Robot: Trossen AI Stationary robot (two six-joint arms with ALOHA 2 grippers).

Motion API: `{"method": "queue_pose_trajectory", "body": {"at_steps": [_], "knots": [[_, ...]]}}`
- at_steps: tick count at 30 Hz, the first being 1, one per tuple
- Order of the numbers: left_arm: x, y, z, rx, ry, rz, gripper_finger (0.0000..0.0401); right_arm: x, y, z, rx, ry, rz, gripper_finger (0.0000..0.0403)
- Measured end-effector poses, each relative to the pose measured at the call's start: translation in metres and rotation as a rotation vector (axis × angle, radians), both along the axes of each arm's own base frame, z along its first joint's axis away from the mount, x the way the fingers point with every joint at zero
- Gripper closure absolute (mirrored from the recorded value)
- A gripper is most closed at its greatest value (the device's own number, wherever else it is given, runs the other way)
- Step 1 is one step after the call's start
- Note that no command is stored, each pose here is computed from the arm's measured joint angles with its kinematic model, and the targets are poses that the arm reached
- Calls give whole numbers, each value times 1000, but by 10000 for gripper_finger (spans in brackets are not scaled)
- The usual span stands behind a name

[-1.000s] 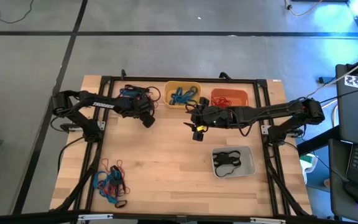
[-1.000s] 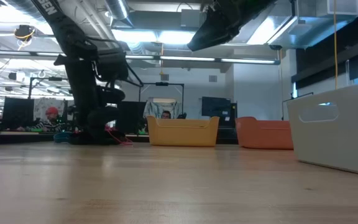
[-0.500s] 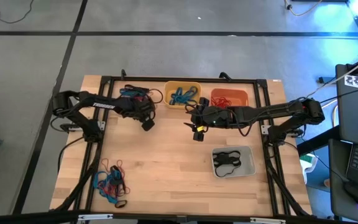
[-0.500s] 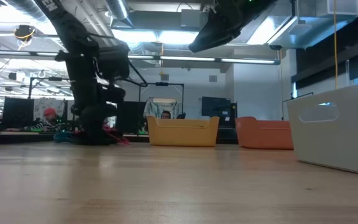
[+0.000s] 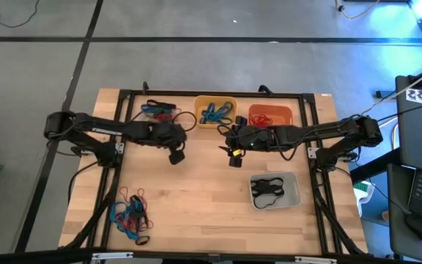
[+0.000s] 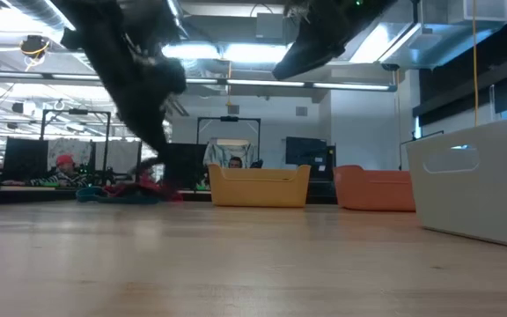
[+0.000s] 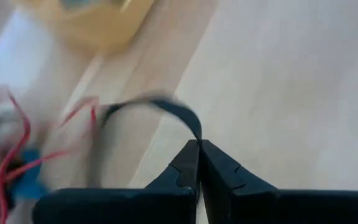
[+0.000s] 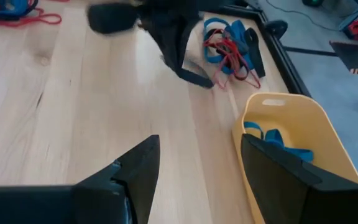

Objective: Sort rubber bands into baskets
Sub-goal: Put the black rubber band into the white bin

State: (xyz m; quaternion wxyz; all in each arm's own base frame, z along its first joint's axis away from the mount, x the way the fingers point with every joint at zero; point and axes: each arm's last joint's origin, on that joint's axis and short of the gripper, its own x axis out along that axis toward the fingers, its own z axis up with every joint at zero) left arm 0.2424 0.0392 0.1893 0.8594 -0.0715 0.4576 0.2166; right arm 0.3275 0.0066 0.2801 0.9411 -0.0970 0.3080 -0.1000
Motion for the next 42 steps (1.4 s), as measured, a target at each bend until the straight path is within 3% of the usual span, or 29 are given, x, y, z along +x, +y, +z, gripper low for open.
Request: {"method": "queue_pose_trajectory", "body": {"at_steps": [8, 14, 19, 23, 27, 42], "knots": [[6, -25, 21, -8, -168, -196, 395, 1, 0, -5, 40, 26, -19, 180], [9, -30, 24, 16, -200, -247, 397, 9, -2, -21, 101, 65, -23, 173], [11, -29, 26, 30, -224, -252, 394, 21, -10, -31, 156, 48, 12, 109], [13, -29, 28, 39, -251, -257, 398, 29, -14, -38, 119, 33, 33, 54], [14, -29, 30, 46, -275, -261, 396, 37, -16, -45, 84, 12, 65, 27], [25, -29, 45, 76, -459, -259, 389, 65, -15, -63, 50, -146, 107, 49]]}}
